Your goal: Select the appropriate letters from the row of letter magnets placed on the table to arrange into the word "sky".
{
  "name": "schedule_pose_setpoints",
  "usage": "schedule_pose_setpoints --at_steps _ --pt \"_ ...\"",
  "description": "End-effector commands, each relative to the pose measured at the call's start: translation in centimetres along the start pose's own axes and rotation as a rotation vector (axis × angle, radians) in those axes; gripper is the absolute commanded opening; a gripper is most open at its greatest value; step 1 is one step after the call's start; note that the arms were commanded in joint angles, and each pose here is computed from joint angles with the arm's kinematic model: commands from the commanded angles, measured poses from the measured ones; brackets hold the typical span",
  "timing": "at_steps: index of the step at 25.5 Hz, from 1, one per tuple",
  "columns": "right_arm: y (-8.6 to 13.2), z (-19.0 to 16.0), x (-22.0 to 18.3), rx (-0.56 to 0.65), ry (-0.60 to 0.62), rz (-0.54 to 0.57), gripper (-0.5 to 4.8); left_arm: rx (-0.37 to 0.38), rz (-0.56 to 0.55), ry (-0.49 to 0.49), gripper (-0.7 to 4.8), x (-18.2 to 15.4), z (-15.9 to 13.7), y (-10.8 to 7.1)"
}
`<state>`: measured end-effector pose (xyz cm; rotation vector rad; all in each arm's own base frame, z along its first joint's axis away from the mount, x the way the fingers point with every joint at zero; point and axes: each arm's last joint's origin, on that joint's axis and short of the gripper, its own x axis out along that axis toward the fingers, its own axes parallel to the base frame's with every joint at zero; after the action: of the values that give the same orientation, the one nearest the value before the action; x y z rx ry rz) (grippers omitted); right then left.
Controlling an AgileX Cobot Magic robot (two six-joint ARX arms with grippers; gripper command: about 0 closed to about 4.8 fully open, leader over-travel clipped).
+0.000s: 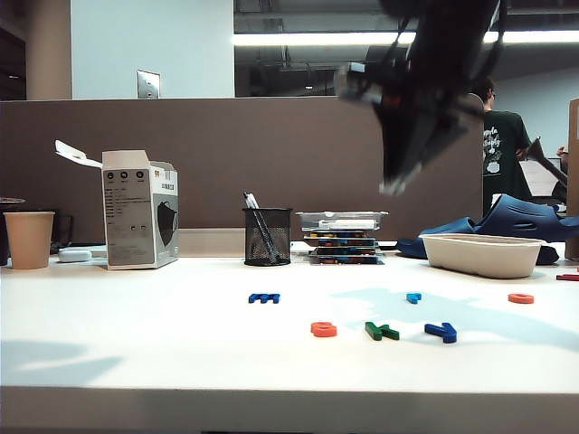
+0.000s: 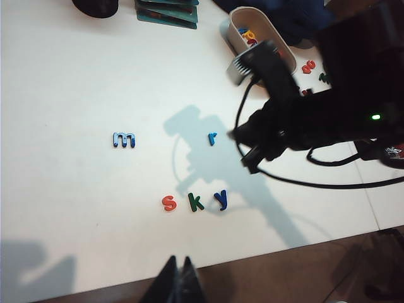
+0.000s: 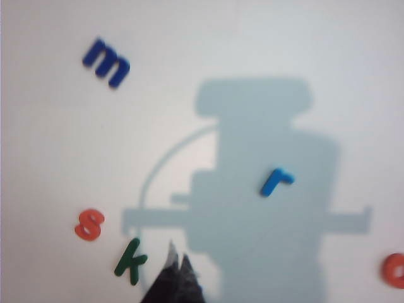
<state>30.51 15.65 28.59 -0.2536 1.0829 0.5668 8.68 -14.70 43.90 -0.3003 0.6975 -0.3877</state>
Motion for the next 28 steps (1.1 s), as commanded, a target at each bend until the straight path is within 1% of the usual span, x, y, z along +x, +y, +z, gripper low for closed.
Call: schedule_pose_setpoints --at_steps 1,2,3,4,5,6,9,11,13,14,15,16,18,21,25,28 --pt "-0.5 0.4 -4.4 -0.005 -0.192 -0.046 -0.07 -0.001 -0.006 -0.010 -0.04 -0.1 0.1 0.0" --pt "-0.8 0.2 -5.7 0.001 -0.231 -0.059 -0.07 -0.001 -0.006 -0.010 -0.05 -0.1 0.1 0.0" --pt "-1.6 -0.4 -8.0 0.019 -0.295 -0.090 -0.07 -0.002 -0.007 -0.011 -0.05 -0.1 0.1 0.0" --pt "-2.1 -0.7 -9.1 0.026 -0.321 -0.107 -0.07 -0.001 -0.006 -0.011 -0.05 -0.1 0.1 0.0" --pt "-3.1 -1.7 -11.4 0.049 -0.375 -0.150 -0.07 -0.001 -0.006 -0.010 -0.05 -0.1 0.1 0.0" --pt "-3.5 -2.2 -12.5 0.064 -0.399 -0.170 -0.07 -0.001 -0.006 -0.010 -0.05 -0.1 0.1 0.0" --pt "-5.5 -5.3 -17.3 0.129 -0.484 -0.287 -0.07 -0.001 -0.006 -0.010 -0.05 -0.1 0.1 0.0" --pt "-6.2 -7.3 -19.3 0.164 -0.532 -0.317 -0.07 -0.001 -0.007 -0.011 -0.05 -0.1 0.1 0.0" --pt "-6.5 -9.0 -20.3 0.193 -0.569 -0.324 -0.07 -0.001 -0.007 -0.011 -0.05 -0.1 0.1 0.0" --pt "-6.6 -10.7 -20.6 0.225 -0.585 -0.346 -0.07 -0.001 -0.006 -0.010 -0.05 -0.1 0.1 0.0" --pt "-6.5 -12.2 -20.5 0.247 -0.597 -0.364 -0.07 -0.001 -0.006 -0.011 -0.05 -0.1 0.1 0.0" --pt "-6.4 -12.8 -20.5 0.250 -0.607 -0.364 -0.07 -0.002 -0.007 -0.011 -0.05 -0.1 0.1 -0.1" --pt "-5.7 -14.5 -19.7 0.249 -0.645 -0.363 -0.07 -0.002 -0.006 -0.012 -0.05 -0.1 0.1 -0.1" --pt "-4.9 -16.5 -18.2 0.240 -0.668 -0.372 -0.07 -0.002 -0.007 -0.011 -0.05 -0.1 0.1 -0.1" --pt "-4.3 -19.4 -14.8 0.246 -0.701 -0.385 -0.07 -0.001 -0.006 -0.010 -0.05 0.0 0.1 -0.1" --pt "-3.8 -21.6 -12.0 0.230 -0.735 -0.397 -0.07 0.000 -0.004 -0.009 -0.05 0.0 0.1 -0.1"
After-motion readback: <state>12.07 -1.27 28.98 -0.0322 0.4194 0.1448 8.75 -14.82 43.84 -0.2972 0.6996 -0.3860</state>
